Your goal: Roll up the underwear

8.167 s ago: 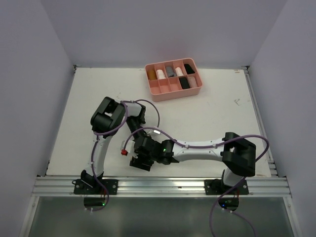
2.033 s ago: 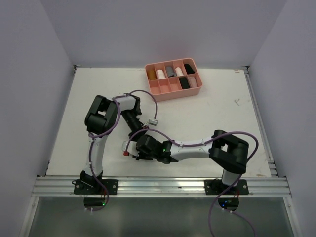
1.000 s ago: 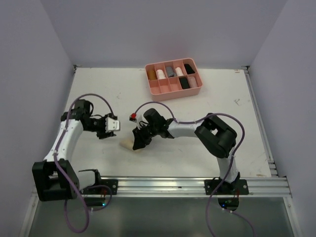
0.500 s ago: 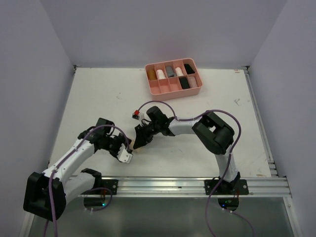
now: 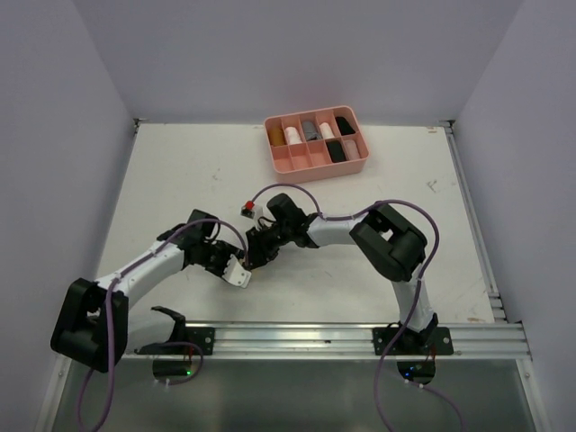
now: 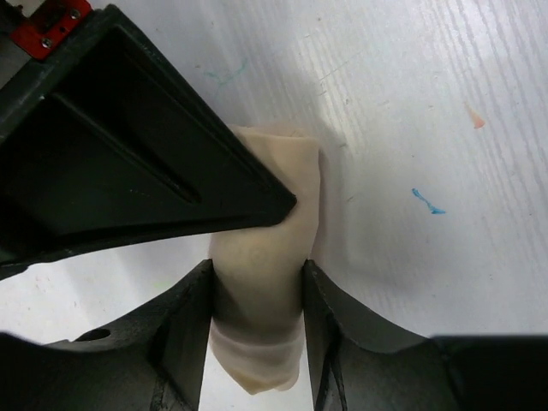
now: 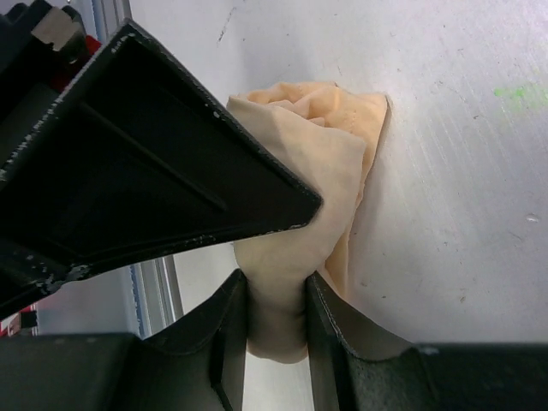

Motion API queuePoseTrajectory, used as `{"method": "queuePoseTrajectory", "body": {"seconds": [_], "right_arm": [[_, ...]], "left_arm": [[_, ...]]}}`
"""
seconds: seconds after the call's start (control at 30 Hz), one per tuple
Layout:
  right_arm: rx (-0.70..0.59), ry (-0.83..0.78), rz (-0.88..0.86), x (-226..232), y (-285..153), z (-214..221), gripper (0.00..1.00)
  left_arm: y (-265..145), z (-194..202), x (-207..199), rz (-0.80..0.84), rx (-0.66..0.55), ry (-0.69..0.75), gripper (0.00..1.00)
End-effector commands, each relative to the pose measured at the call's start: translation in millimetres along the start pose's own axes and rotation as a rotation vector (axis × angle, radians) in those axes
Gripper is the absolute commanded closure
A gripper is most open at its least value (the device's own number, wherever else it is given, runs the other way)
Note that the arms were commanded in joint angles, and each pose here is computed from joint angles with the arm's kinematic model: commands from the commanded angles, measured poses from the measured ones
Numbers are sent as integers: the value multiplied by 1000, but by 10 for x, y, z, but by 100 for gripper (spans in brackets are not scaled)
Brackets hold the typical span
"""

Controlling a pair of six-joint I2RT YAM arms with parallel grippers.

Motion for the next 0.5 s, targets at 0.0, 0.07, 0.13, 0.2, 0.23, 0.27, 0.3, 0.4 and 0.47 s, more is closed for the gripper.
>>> {"method": "queuePoseTrajectory", "body": {"seconds": [0.0, 0.07, 0.13, 0.2, 0.23, 0.27, 0.3, 0.4, 0.47], "right_arm": [[198, 154, 173, -401, -13, 715, 100], [186, 146, 178, -401, -44, 680, 100], [164, 130, 183, -374, -104, 599, 91], [140, 128, 204, -399, -195, 520, 73], [115, 116, 220, -363, -278, 436, 67], [98, 114, 230, -363, -339, 382, 59], [68, 115, 250, -384, -447, 297, 56], [-16, 52, 332, -301, -751, 69, 40], [-76, 0, 390, -185, -964, -81, 37]], "left_arm": [[47, 74, -29, 69, 27, -54, 55], [95, 112, -97, 131, 30, -95, 61], [143, 150, -133, 178, 33, -134, 65], [181, 170, -221, 245, 30, -184, 73], [178, 172, -192, 253, 28, -192, 75], [181, 168, -230, 278, 25, -210, 80], [186, 167, -248, 294, 22, -220, 82], [207, 186, -286, 349, 20, -251, 89], [236, 218, -299, 383, 29, -274, 92]]}}
Point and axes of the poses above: each gripper's point midway between its finger pads, its own y axis out along the fingers, its own x axis along the line the jaws close on, z = x × y, the point moved 4 cm from there along -y, back along the fingers, and after that the axes turned 3 degrees about y, right-handed, at the moved point
